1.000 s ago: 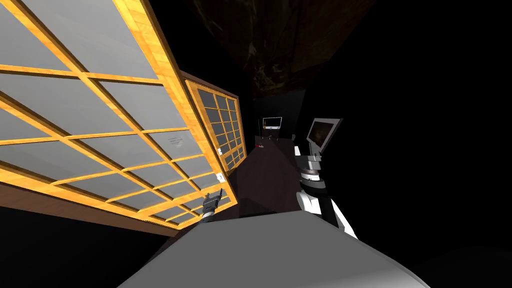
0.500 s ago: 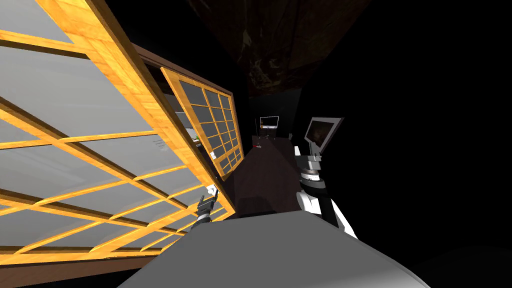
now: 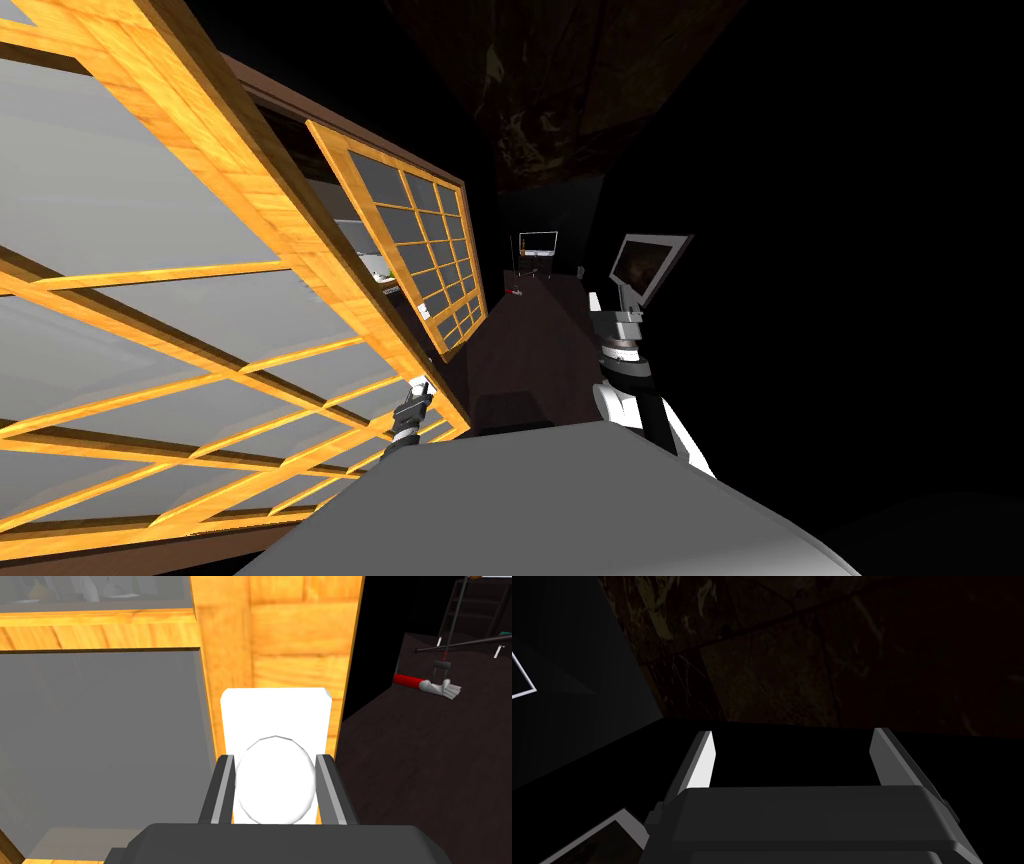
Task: Pull the door open
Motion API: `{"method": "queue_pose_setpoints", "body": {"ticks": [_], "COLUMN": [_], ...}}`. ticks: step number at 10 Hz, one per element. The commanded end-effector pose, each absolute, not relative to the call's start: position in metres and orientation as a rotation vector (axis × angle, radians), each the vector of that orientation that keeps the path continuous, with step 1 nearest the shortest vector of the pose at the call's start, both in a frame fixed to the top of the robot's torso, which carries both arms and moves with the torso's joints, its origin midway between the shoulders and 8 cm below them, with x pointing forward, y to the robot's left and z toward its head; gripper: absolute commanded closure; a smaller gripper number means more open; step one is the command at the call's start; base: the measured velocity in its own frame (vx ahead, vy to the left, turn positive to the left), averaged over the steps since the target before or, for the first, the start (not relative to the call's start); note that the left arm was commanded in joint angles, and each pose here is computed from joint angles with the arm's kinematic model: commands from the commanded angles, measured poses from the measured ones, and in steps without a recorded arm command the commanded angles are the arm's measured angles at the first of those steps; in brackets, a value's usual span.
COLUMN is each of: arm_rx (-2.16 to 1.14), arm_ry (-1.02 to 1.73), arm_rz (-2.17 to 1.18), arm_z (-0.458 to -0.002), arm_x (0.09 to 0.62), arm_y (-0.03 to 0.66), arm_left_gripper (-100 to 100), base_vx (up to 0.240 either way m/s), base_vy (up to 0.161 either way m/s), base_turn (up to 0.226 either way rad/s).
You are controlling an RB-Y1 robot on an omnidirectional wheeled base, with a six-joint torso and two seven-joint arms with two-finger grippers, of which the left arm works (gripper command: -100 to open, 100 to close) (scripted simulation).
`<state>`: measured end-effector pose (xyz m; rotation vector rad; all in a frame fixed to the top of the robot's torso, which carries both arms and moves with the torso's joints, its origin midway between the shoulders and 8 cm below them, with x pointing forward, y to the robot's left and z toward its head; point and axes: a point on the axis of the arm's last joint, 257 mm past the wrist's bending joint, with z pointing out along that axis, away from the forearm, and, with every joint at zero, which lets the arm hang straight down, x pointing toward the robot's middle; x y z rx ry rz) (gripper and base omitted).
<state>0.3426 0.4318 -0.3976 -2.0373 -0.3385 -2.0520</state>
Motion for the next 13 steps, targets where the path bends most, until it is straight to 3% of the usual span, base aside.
{"method": "queue_pose_setpoints", "body": {"ticks": [1, 4, 13], "arm_rx": [-2.036, -2.054, -2.122], "arm_ry": [-0.339, -0.315, -0.208], "arm_rz": [-2.056, -2.062, -2.112], "arm_z": [-0.397, -0.399, -0.4], "arm_x": [0.343, 0.339, 0.324], "arm_y": [0.431, 0.428, 0.415], "arm_left_gripper": [100, 100, 100], "base_vx": [-0.014, -0.041, -0.195], "base_vy": [-0.002, 0.008, 0.023], "base_turn": [-0.001, -0.035, -0.097]}}
